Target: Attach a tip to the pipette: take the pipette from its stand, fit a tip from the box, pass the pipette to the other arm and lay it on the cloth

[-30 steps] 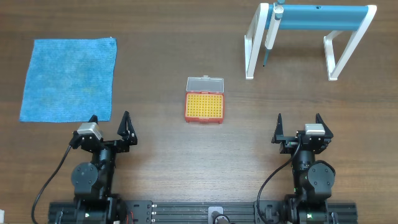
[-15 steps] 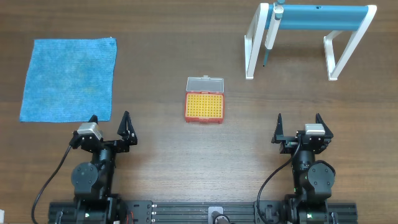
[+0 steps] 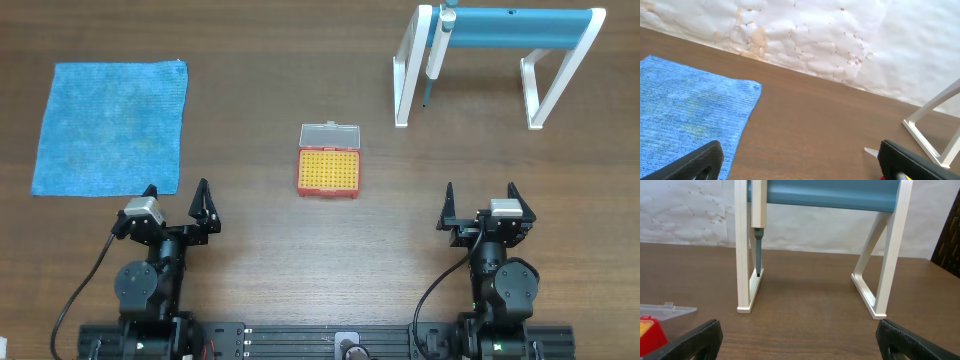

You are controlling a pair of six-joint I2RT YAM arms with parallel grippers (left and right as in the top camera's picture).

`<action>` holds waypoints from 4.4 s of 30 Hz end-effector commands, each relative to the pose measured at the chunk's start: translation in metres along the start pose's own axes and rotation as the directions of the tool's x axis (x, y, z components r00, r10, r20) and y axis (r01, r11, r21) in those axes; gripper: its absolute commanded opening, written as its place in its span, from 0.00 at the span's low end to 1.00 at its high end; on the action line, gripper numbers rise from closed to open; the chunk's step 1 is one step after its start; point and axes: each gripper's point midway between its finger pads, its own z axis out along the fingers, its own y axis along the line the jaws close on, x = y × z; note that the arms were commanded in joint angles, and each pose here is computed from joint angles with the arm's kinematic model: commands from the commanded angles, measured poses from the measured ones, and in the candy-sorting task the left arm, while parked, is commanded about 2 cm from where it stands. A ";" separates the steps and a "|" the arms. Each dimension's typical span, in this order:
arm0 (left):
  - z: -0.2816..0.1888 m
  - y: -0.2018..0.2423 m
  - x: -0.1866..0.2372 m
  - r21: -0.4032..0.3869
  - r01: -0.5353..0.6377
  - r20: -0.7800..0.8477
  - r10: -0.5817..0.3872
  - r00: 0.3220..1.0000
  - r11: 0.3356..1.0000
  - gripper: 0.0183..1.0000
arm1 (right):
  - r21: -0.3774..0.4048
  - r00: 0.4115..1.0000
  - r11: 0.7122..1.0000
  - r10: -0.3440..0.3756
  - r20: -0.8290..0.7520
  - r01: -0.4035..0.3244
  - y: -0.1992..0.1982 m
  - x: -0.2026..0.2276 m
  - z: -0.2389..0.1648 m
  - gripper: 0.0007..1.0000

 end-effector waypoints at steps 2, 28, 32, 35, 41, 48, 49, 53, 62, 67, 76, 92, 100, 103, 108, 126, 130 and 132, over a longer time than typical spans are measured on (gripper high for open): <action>0.000 0.002 0.001 -0.011 -0.017 -0.001 0.017 1.000 1.000 1.00 | -0.015 0.995 1.000 -0.013 -0.101 0.011 0.002 0.022 0.004 1.00; 0.000 0.002 0.001 -0.011 -0.017 -0.001 0.017 1.000 1.000 1.00 | -0.089 0.996 0.994 0.065 -0.053 -0.070 0.032 -0.053 0.212 1.00; 0.000 0.002 0.001 -0.011 -0.016 -0.001 0.016 1.000 1.000 1.00 | -0.081 0.996 0.994 0.070 -0.055 -0.074 0.032 -0.045 0.218 1.00; 0.000 0.002 0.001 -0.011 -0.017 -0.001 0.017 1.000 1.000 1.00 | -0.080 0.992 0.989 0.120 -0.031 -0.122 0.032 -0.046 0.221 1.00; 0.000 0.002 0.001 -0.011 -0.017 -0.001 0.017 1.000 1.000 1.00 | -0.040 0.992 0.992 0.119 -0.039 -0.120 0.025 -0.040 0.223 1.00; 0.000 0.002 0.001 -0.011 -0.016 -0.001 0.016 1.000 1.000 1.00 | -0.019 0.992 0.992 0.121 -0.036 -0.121 0.017 -0.041 0.224 1.00; 0.000 0.002 0.001 -0.011 -0.017 -0.001 0.017 1.000 1.000 1.00 | -0.020 0.992 0.992 0.121 -0.036 -0.121 0.017 -0.041 0.224 1.00; 0.000 0.002 0.001 -0.011 -0.017 -0.001 0.017 1.000 1.000 1.00 | -0.020 0.992 0.992 0.121 -0.033 -0.121 0.017 -0.042 0.228 1.00; 0.000 0.002 0.001 -0.011 -0.017 -0.001 0.017 1.000 1.000 1.00 | -0.020 0.992 0.992 0.120 -0.049 -0.121 0.019 -0.035 0.240 1.00; 0.000 0.002 0.001 -0.011 -0.017 -0.001 0.017 1.000 1.000 1.00 | -0.020 0.992 0.992 0.121 -0.041 -0.122 0.018 -0.038 0.242 0.99; 0.000 0.002 0.001 -0.011 -0.016 -0.001 0.016 1.000 1.000 1.00 | -0.023 0.987 0.988 0.154 -0.041 -0.155 0.020 -0.039 0.242 0.09; 0.000 0.002 0.001 -0.011 -0.017 -0.001 0.017 1.000 1.000 1.00 | -0.048 0.987 0.987 0.156 0.020 -0.155 0.028 -0.066 0.235 0.08; 0.000 0.002 0.001 -0.011 -0.017 -0.001 0.017 1.000 1.000 1.00 | -0.053 0.987 0.986 0.157 0.034 -0.155 0.029 -0.072 0.233 0.08; 0.000 0.002 0.001 -0.011 -0.017 -0.001 0.017 1.000 1.000 1.00 | -0.056 0.987 0.986 0.157 0.037 -0.155 0.030 -0.074 0.233 0.08; 0.000 0.002 0.001 -0.011 -0.017 -0.001 0.017 1.000 1.000 1.00 | -0.066 0.987 0.986 0.157 0.038 -0.154 0.035 -0.076 0.232 0.08; 0.000 0.002 0.001 -0.011 -0.017 -0.001 0.017 1.000 1.000 1.00 | -0.238 0.989 0.961 0.149 0.017 -0.141 0.106 -0.087 0.173 0.08; 0.000 0.002 0.001 -0.011 -0.017 -0.001 0.017 1.000 1.000 1.00 | -0.513 0.987 0.851 0.155 0.039 -0.113 0.193 -0.081 0.140 0.08; 0.000 0.002 0.001 -0.011 -0.017 -0.001 0.017 1.000 1.000 1.00 | -0.591 0.976 0.802 0.188 0.106 -0.090 0.216 -0.089 0.130 0.08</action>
